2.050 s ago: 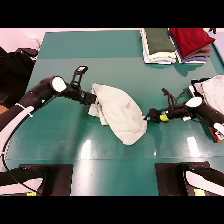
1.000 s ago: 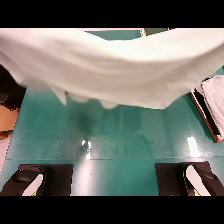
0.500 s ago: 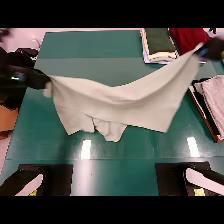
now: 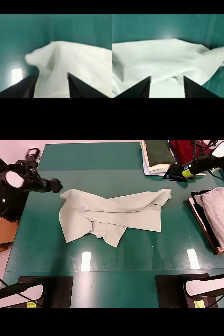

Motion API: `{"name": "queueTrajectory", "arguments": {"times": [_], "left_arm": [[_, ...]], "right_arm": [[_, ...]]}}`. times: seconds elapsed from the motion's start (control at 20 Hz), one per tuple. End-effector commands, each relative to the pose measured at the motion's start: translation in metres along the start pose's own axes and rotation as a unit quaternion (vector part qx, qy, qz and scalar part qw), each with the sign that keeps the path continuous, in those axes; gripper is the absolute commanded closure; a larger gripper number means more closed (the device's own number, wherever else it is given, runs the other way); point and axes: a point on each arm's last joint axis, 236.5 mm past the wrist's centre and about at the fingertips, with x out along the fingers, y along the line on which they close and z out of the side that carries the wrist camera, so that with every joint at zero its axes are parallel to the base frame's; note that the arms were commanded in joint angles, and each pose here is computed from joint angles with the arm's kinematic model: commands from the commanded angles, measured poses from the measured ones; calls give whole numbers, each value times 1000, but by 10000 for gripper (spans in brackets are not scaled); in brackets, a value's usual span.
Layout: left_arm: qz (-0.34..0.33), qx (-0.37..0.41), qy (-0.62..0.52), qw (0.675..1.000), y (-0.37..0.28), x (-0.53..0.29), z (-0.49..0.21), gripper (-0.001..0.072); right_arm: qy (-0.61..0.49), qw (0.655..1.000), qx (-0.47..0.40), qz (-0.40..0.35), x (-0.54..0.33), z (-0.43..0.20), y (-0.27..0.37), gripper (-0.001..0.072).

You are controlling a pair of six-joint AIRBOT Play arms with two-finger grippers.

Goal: Fold the shirts.

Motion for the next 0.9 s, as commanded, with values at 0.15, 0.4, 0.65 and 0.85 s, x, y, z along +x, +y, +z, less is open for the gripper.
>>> {"name": "queueTrajectory", "arguments": {"times": [0.15,0.4,0.65,0.85], "left_arm": [[22,-81,121,989,79,-3,-67,244],[-27,-117,196,973,65,38,-134,244],[-54,-175,199,963,59,71,-145,244],[-69,-165,202,963,42,81,-147,244]], "right_arm": [[54,999,-3,2,-2,-42,-11,259],[76,997,20,15,13,-78,-10,261],[86,995,30,46,17,-96,2,261],[86,995,32,50,17,-97,4,262]]}}
